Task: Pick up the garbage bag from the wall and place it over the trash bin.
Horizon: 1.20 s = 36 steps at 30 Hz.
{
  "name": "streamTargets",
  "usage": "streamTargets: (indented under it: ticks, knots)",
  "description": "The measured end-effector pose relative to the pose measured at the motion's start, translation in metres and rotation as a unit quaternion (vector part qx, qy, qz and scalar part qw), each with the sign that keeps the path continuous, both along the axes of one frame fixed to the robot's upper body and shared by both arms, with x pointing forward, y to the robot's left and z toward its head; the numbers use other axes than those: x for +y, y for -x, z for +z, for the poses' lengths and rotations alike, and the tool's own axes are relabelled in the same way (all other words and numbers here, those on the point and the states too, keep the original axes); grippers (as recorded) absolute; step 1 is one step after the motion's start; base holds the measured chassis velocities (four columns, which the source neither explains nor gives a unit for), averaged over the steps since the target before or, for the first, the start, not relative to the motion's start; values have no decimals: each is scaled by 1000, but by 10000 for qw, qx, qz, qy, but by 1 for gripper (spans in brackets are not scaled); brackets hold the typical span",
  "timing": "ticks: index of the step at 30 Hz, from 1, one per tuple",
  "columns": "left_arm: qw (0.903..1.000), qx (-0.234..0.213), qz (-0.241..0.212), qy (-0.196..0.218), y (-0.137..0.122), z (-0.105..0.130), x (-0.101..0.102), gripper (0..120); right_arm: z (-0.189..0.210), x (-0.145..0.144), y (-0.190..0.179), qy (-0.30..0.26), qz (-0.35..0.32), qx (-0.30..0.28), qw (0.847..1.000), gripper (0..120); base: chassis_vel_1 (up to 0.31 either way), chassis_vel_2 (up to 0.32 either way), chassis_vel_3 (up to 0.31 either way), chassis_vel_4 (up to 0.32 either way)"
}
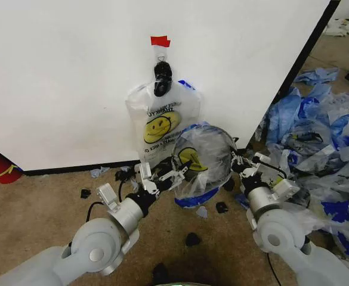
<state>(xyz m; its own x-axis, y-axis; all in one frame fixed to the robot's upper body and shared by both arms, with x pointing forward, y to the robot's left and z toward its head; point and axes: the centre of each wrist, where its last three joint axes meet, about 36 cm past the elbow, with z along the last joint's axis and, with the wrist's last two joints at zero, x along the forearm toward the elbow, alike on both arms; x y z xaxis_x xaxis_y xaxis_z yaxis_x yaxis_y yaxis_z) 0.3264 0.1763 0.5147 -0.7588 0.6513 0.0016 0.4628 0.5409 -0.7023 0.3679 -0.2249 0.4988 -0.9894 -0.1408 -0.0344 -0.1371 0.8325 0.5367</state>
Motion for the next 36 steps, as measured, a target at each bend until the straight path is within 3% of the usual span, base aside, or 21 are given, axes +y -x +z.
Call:
streamTargets:
  ticks: [2, 4, 17, 21, 28, 36]
  knots:
    - [9995, 165, -226, -110, 14, -29, -12, 100, 14, 1, 1, -283, 30, -34, 9996, 0, 0, 0, 0, 0]
    - [9990, 267, -273, -233, 16, -44, -16, 100, 18, 0, 2, -326, 35, -48, 9995, 0, 0, 0, 0, 0]
    - [9973, 406, -51, -611, -11, -94, -22, 100, 50, -1, 22, -481, 140, -256, 9984, 0, 0, 0, 0, 0]
    - [9979, 371, 5, -528, -14, -90, -26, 100, 49, -2, 21, -442, 128, -248, 9986, 0, 0, 0, 0, 0]
    - [9994, 136, -177, -270, 3, -45, -18, 100, 26, 0, 11, -260, 52, -129, 9996, 0, 0, 0, 0, 0]
    - [9990, 205, -274, -293, 16, -43, -14, 100, 16, 5, 10, -179, 81, -67, 9998, 0, 0, 0, 0, 0]
